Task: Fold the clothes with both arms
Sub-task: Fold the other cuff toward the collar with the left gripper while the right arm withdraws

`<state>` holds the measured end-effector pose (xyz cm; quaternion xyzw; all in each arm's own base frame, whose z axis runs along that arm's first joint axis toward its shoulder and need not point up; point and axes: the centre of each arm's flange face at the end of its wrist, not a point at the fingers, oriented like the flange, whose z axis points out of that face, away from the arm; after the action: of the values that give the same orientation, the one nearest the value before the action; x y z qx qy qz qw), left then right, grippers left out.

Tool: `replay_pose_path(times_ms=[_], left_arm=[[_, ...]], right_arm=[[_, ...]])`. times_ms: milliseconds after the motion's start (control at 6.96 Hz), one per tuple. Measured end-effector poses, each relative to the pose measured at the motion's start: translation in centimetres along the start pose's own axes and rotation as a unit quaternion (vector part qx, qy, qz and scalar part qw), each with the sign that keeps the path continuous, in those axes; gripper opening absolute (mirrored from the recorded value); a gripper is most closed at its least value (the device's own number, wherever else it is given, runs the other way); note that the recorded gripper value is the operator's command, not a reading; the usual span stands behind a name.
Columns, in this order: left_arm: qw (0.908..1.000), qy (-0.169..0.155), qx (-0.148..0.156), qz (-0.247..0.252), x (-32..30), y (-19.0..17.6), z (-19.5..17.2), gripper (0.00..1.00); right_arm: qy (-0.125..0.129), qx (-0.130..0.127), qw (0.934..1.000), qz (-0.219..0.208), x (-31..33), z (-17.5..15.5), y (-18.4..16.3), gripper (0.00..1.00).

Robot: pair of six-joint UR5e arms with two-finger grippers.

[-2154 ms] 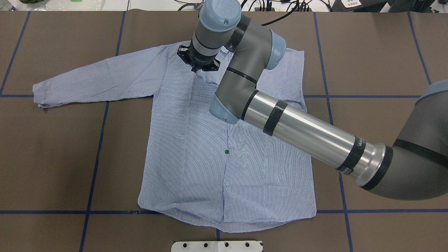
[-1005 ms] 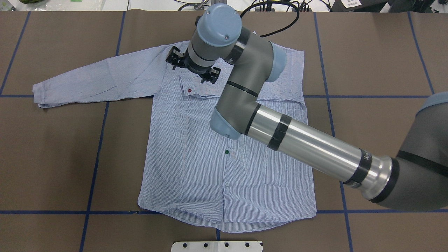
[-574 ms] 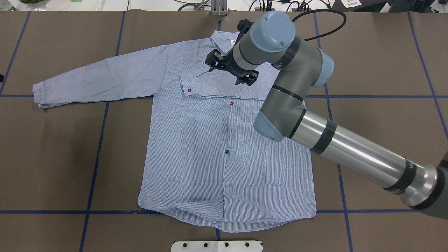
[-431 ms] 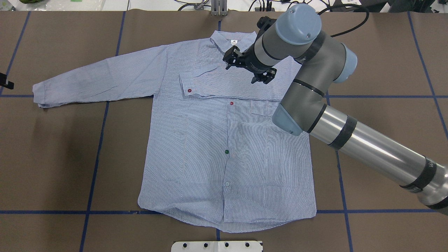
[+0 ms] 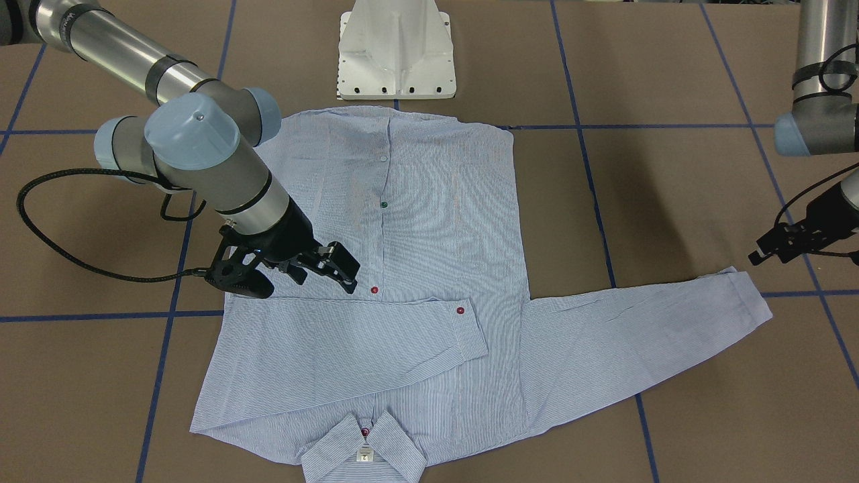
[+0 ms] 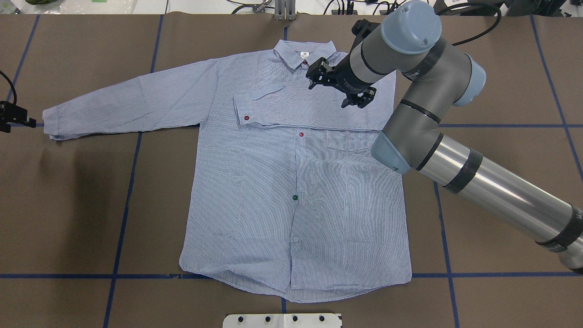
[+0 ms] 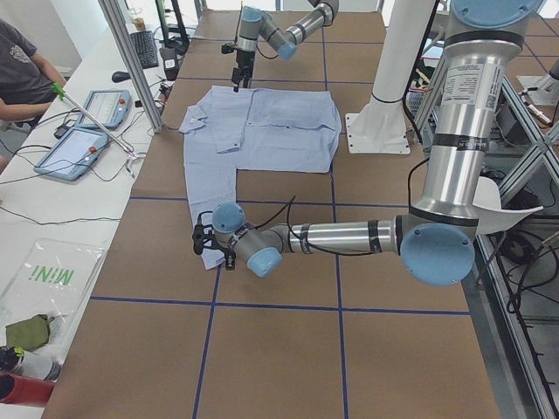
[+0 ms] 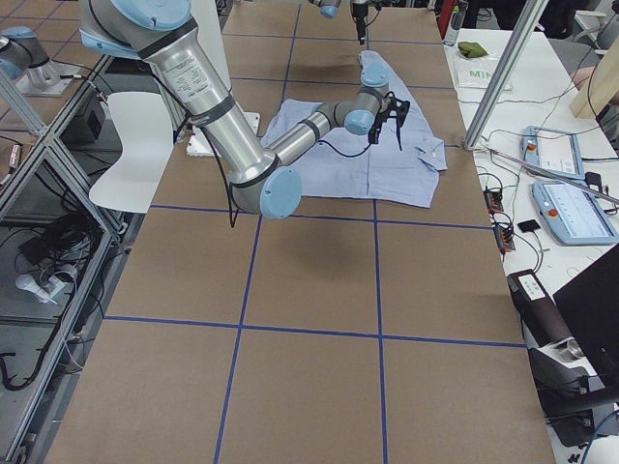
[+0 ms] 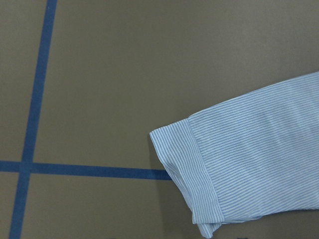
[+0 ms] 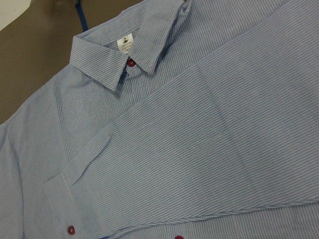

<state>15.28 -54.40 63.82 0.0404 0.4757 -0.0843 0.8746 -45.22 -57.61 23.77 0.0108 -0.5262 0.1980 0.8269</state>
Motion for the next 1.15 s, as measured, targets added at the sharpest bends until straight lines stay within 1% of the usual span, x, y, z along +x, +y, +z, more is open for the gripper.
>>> replay_pose_path(times_ms=[144,287,431,574,718,1149], left_arm=[[1.0,0.002,-0.003,-0.001,0.5,-0.2,0.8,0.57],[1.0,0.002,-0.006,-0.001,0.8,-0.4,1.5,0.57],[1.0,0.001,-0.01,0.0,1.0,-0.6,2.2,0.5],[0.9999,0.002,-0.012,0.003,1.1,-0.8,3.0,0.24],[0.9999,0.003,-0.013,0.006,0.9,-0.7,3.5,0.0],[0.9998,0.01,-0.01,0.015,1.5,-0.7,3.4,0.0]], right_arm=[[0.001,0.001,1.0,-0.002,0.2,0.0,-0.1,1.0],[0.003,0.002,1.0,-0.005,0.5,0.1,-0.2,1.0],[0.005,0.003,0.9999,-0.01,0.8,0.3,-0.2,1.0],[0.006,0.003,0.9999,-0.012,1.0,0.3,-0.3,1.0],[0.006,0.004,0.9999,-0.014,1.1,0.3,-0.3,1.0],[0.007,0.004,0.9999,-0.014,1.1,0.4,-0.2,1.0]])
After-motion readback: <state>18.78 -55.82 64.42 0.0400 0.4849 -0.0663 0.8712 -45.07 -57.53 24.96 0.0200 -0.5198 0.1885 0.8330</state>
